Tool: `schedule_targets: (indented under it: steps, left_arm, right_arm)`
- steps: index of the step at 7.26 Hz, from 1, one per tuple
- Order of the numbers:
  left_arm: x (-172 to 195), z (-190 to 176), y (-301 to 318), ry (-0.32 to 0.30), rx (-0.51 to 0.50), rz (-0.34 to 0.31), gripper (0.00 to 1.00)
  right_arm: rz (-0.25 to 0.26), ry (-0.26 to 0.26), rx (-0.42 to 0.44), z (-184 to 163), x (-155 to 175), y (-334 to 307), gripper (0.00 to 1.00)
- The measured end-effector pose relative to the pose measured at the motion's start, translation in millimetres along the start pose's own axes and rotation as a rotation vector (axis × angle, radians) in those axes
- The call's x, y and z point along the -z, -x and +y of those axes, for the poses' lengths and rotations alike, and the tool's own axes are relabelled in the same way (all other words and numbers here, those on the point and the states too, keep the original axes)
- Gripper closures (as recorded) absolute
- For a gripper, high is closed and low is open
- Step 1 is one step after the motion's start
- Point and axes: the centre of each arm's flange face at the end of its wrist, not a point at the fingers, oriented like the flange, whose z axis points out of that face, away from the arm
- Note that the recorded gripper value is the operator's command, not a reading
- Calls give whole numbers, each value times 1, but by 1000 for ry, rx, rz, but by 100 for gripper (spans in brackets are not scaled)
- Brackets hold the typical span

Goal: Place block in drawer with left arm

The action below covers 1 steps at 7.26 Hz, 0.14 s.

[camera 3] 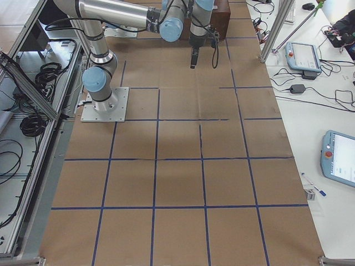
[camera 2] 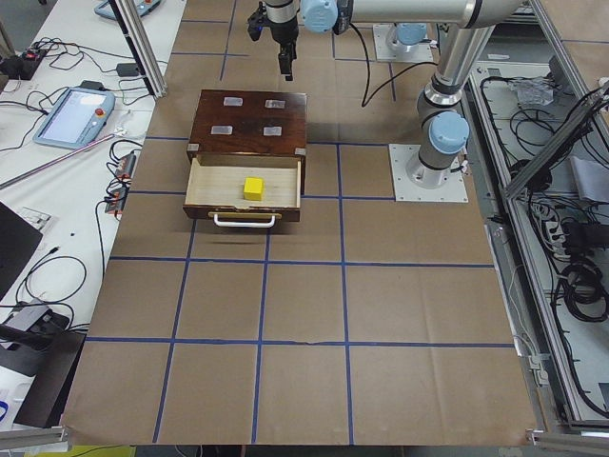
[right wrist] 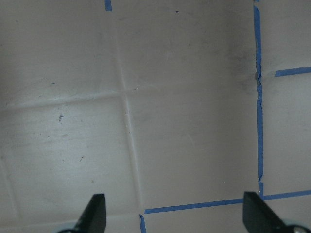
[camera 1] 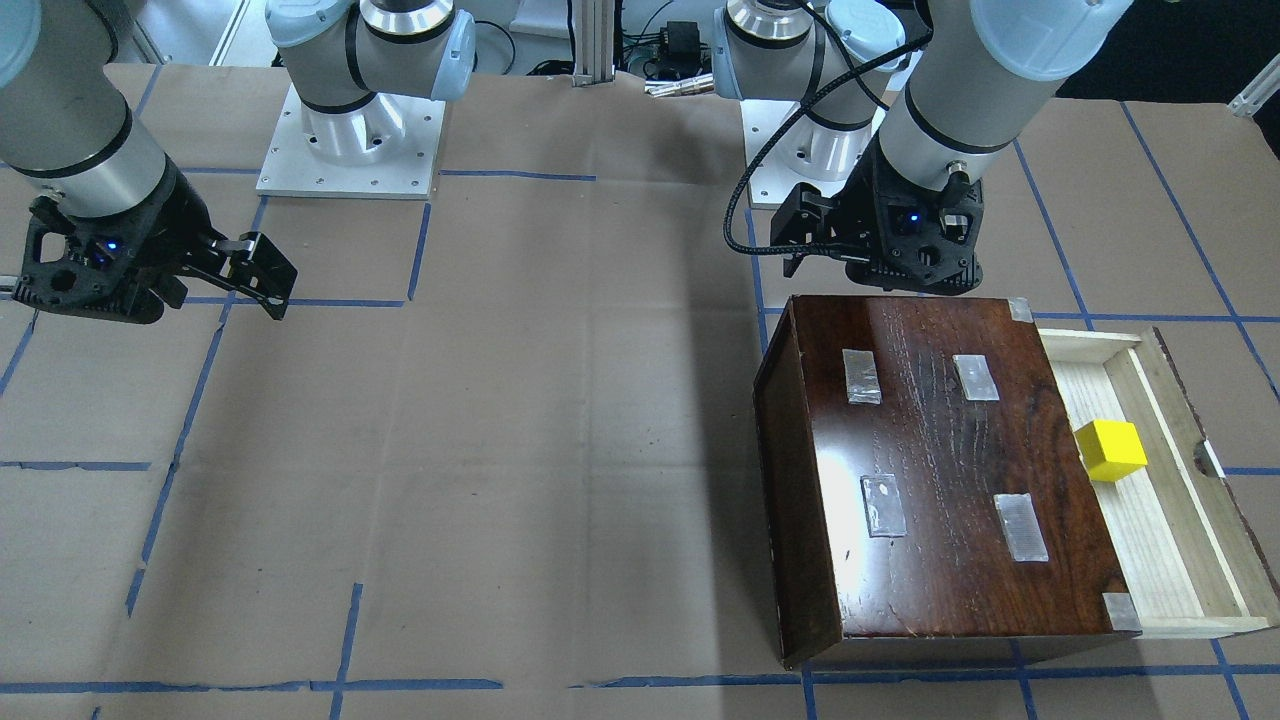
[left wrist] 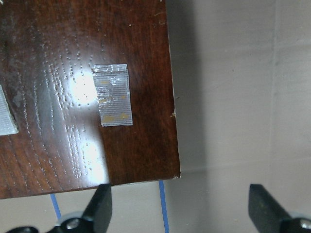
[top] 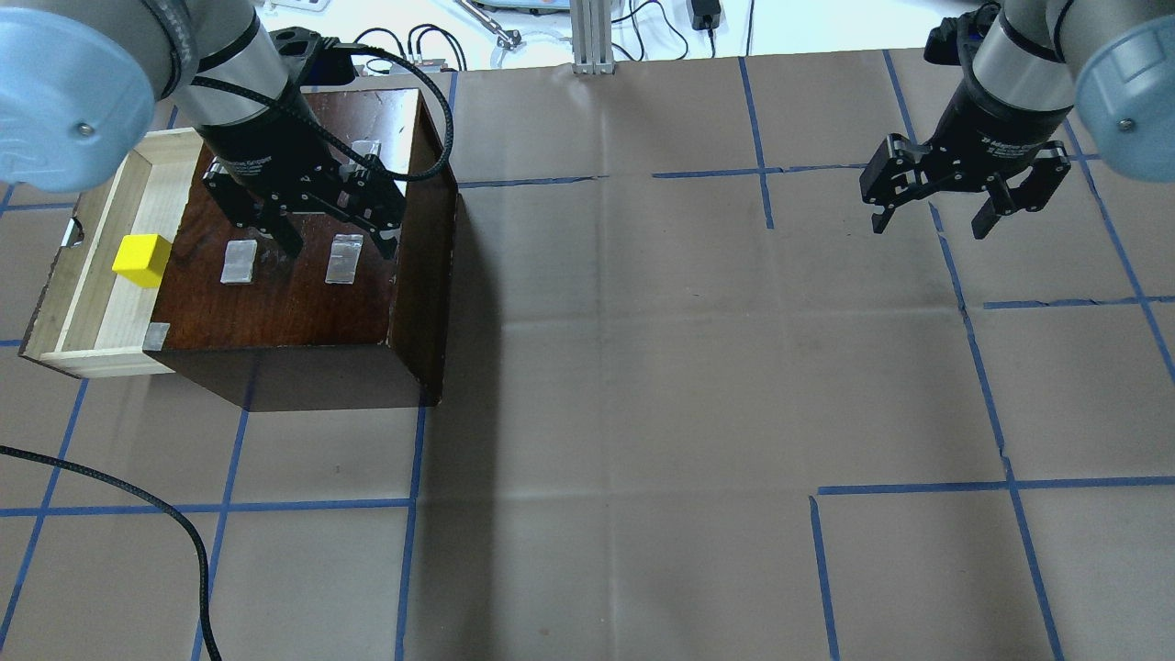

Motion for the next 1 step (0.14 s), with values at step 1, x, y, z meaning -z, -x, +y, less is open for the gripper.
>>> schedule_targets:
  steps: [1]
  left_arm:
    - [0,0,0,0,0,0,1]
  right_arm:
    - [0,0,-1,0,0,0,0]
